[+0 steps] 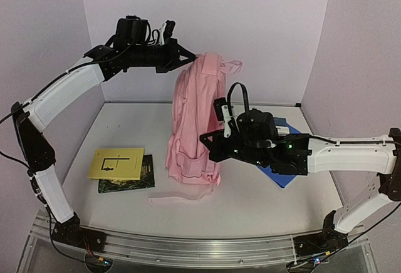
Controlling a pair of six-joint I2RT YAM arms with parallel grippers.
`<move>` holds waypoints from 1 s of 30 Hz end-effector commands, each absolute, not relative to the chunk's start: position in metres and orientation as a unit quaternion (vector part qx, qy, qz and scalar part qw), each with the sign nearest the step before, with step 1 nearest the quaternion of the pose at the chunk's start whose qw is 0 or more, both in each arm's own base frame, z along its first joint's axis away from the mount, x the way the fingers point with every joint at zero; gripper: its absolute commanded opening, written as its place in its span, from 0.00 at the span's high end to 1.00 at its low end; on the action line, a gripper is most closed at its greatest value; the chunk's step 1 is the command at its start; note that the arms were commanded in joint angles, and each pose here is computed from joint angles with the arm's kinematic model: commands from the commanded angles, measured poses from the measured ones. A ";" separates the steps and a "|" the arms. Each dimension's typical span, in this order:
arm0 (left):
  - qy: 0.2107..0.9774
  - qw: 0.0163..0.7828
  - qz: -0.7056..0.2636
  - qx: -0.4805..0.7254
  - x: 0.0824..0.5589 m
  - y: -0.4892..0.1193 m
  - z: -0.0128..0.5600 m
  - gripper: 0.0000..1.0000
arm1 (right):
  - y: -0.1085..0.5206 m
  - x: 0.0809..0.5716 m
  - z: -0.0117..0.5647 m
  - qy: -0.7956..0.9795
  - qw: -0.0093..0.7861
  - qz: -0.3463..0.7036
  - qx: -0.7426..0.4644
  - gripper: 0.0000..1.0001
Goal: Pack the student bag
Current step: Unzip the student bag at the center of the board.
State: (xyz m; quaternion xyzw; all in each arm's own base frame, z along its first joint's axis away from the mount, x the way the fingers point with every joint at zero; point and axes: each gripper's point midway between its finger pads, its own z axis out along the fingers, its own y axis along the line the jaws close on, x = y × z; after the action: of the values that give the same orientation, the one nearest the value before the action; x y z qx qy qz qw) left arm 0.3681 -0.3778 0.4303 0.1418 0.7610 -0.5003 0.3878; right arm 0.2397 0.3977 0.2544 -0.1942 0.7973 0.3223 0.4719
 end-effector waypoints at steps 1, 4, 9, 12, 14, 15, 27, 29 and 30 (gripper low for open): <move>0.695 0.480 -0.520 0.128 0.401 -0.358 0.494 1.00 | 0.408 0.202 0.251 0.792 0.437 0.345 -0.251 1.00; 0.697 0.479 -0.521 0.110 0.419 -0.352 0.487 1.00 | 0.404 0.201 0.256 0.793 0.439 0.349 -0.237 1.00; 0.688 0.443 -0.556 0.145 0.405 -0.364 0.479 1.00 | 0.384 0.216 0.299 0.790 0.471 0.367 -0.137 0.75; 0.682 0.426 -0.573 0.160 0.393 -0.365 0.475 1.00 | 0.372 0.227 0.324 0.789 0.488 0.365 -0.079 0.62; 0.680 0.423 -0.577 0.162 0.387 -0.364 0.473 1.00 | 0.367 0.235 0.339 0.787 0.501 0.357 -0.048 0.50; 0.680 0.423 -0.577 0.159 0.386 -0.362 0.472 1.00 | 0.365 0.238 0.345 0.787 0.506 0.352 -0.037 0.46; 0.683 0.410 -0.583 0.156 0.383 -0.364 0.464 1.00 | 0.381 0.288 0.368 0.801 0.521 0.293 -0.025 0.41; 0.685 0.410 -0.582 0.156 0.383 -0.364 0.463 1.00 | 0.384 0.294 0.370 0.801 0.522 0.292 -0.030 0.44; 0.686 0.410 -0.581 0.156 0.383 -0.364 0.463 1.00 | 0.385 0.296 0.371 0.801 0.523 0.290 -0.034 0.48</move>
State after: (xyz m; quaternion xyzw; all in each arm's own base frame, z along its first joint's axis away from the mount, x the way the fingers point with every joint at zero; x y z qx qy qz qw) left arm 0.4008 -0.3713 0.4208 0.1337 0.7240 -0.5605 0.3792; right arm 0.2882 0.3817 0.3618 -0.0182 0.7999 0.2975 0.5209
